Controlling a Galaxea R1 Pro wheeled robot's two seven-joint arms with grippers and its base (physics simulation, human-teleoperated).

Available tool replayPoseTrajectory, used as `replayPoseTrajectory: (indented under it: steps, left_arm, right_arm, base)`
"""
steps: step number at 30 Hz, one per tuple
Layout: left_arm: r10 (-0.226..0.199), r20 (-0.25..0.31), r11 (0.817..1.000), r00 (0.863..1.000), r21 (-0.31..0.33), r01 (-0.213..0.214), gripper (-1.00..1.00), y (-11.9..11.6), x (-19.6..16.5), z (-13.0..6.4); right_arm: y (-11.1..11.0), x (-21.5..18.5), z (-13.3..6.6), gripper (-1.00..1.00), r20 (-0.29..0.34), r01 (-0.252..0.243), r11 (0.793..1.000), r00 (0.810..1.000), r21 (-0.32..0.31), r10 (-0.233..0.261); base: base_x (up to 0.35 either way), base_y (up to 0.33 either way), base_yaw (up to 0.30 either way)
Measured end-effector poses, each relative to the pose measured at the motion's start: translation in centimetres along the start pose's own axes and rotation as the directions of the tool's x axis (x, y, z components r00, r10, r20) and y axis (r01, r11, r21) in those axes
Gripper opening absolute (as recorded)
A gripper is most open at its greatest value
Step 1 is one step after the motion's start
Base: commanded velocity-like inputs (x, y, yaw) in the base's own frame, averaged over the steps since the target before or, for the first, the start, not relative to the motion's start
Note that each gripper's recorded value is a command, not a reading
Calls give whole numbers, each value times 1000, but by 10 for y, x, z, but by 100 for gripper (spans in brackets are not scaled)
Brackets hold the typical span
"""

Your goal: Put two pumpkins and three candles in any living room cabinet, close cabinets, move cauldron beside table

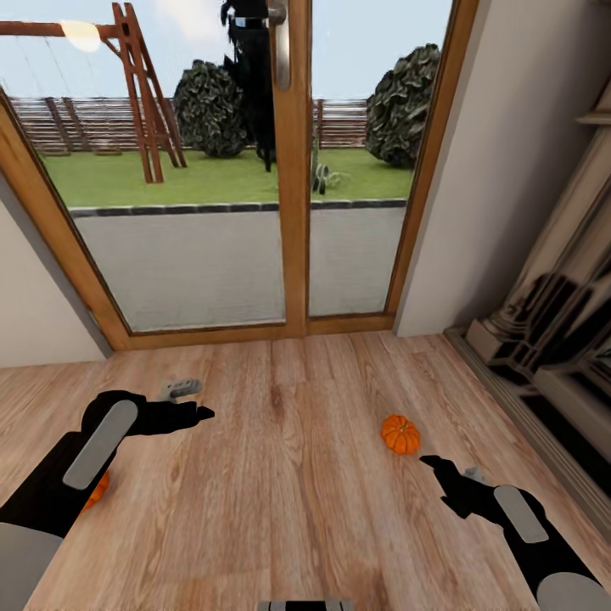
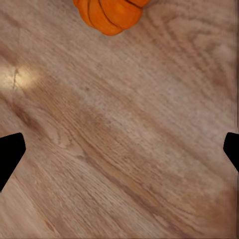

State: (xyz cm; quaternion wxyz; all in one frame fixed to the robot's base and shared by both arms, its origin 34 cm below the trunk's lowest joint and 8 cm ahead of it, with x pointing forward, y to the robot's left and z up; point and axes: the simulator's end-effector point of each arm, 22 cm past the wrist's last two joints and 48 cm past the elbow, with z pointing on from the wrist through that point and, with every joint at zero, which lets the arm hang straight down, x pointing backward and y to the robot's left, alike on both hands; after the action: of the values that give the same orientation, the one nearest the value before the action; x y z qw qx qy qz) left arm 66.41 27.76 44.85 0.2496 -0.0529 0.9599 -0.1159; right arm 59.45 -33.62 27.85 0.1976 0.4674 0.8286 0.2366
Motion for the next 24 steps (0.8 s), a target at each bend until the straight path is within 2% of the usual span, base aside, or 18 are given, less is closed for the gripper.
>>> replayPoseTrajectory:
  steps: [3, 6, 7, 9, 10, 12, 13, 15, 16, 18, 19, 21, 24]
  left_arm:
    - [17, 24, 999, 1000, 51, -18, 100, -15, -5, -4]
    - [32, 54, 989, 998, 141, -39, 100, -32, -14, -16]
    - [24, 57, 979, 998, 203, -35, 100, -40, -17, -24]
    - [8, 48, 963, 999, 269, -21, 100, -47, -17, -31]
    - [-6, 40, 946, 999, 325, -7, 100, -51, -18, -39]
    - [-14, 34, 926, 999, 377, 0, 100, -57, -19, -46]
    - [-13, 42, 903, 999, 429, -7, 100, -67, -22, -58]
    - [-10, 47, 880, 999, 475, -14, 100, -76, -24, -68]
    - [-9, 49, 855, 999, 519, -18, 100, -84, -24, -77]
    - [-7, 50, 829, 999, 558, -22, 100, -93, -24, -85]
    - [-7, 50, 809, 999, 588, -23, 100, -99, -24, -91]
    - [-7, 50, 790, 999, 613, -25, 100, -104, -24, -96]
    - [-7, 50, 776, 999, 630, -26, 100, -107, -24, -100]
  right_arm:
    - [-6, -1, 3, 100, -2, -6, 1000, 1000, 9, 6]
    - [-12, -4, 4, 100, -1, -9, 1000, 1000, 10, 9]
    - [-12, -5, 5, 100, 0, -10, 1000, 1000, 3, 10]
    - [-14, -6, 7, 100, -1, -12, 1000, 1000, -3, 12]
    - [-13, -7, 7, 100, 0, -13, 1000, 1000, -12, 13]
    - [-15, -7, 9, 100, -2, -15, 1000, 1000, -17, 14]
    - [-13, -9, 8, 100, 0, -14, 1000, 1000, -27, 14]
    - [-12, -10, 8, 100, 2, -14, 999, 1000, -35, 14]
    - [-11, -11, 7, 100, 3, -13, 999, 1000, -40, 13]
    - [-10, -12, 7, 100, 4, -13, 999, 1000, -43, 13]
    - [-10, -14, 6, 100, 6, -12, 999, 1000, -45, 13]
    - [-10, -15, 6, 100, 7, -12, 999, 1000, -47, 12]
    - [-9, -15, 5, 100, 8, -12, 998, 1000, -54, 12]
  base:
    - [0, 0, 0]
    - [0, 0, 0]
    - [0, 0, 0]
    - [0, 0, 0]
    - [0, 0, 0]
    - [0, 0, 0]
    - [0, 0, 0]
    - [0, 0, 0]
    - [0, 0, 0]
    - [0, 0, 0]
    - [0, 0, 0]
    - [0, 0, 0]
    - [76, 0, 0]
